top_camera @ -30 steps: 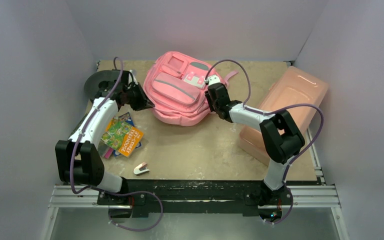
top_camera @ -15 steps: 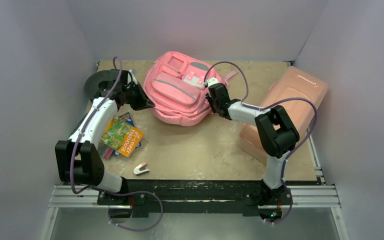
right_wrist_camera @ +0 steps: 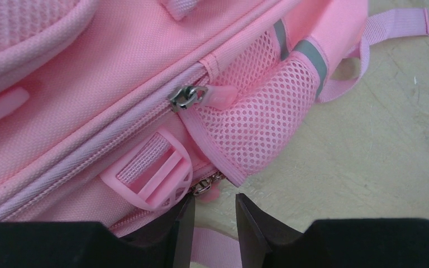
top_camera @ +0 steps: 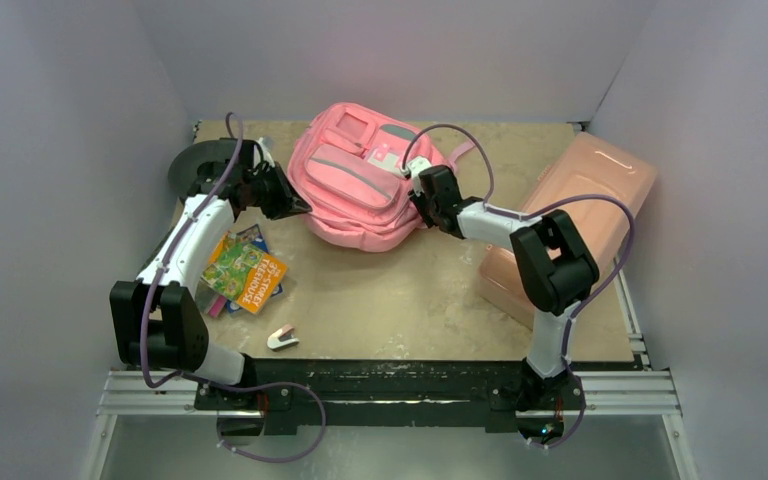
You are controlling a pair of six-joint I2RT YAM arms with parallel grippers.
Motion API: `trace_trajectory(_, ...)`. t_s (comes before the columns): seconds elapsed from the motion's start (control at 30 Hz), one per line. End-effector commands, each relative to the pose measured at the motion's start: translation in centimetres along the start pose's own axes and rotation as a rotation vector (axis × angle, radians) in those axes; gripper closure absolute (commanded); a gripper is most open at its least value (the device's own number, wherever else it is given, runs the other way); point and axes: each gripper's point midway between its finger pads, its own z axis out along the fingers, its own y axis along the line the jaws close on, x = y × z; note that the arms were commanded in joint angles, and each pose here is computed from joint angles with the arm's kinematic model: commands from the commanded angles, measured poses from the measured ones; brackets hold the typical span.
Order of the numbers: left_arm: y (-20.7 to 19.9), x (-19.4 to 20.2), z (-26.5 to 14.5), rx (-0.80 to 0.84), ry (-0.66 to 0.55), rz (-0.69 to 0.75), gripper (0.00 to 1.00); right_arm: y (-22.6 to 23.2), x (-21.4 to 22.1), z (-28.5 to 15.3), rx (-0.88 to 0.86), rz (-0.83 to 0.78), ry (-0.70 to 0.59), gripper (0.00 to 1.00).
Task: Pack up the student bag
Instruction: Unzip the student bag at the center of the board.
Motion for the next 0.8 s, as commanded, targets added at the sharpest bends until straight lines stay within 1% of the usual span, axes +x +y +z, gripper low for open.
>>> trace_trajectory(0.0, -4.4, -2.7, -2.4, 0.154, -0.1, 0.083, 1.0, 1.5, -3.8, -1.1, -0.118, -0.065, -0.133, 0.62)
trace_trajectory(0.17, -4.6, -2.6, -2.3, 0.165, -0.094, 0.079, 1.0, 1.8, -3.5, -0.4, -0.144, -0.111, -0.115, 0.62)
trace_trajectory(0.43, -4.6, -2.6, -2.3, 0.17, -0.09, 0.079, 1.0, 1.1, -2.6, 0.6, -0.116, -0.086, -0.076, 0.62)
trace_trajectory(0.53, -4.8, -2.6, -2.4, 0.175, -0.09, 0.079, 1.0, 1.1, -1.9, 0.6, -0.12, -0.089, -0.041, 0.63)
trace_trajectory(0.63, -4.8, -2.6, -2.5, 0.176, -0.092, 0.078, 1.0, 0.8, -0.9, 0.8, -0.094, -0.102, 0.004, 0.63)
trace_trajectory(0.77, -5.0, -2.5, -2.6, 0.189, -0.087, 0.075, 1.0, 0.3, -0.5, 1.1, -0.058, -0.093, 0.019, 0.62)
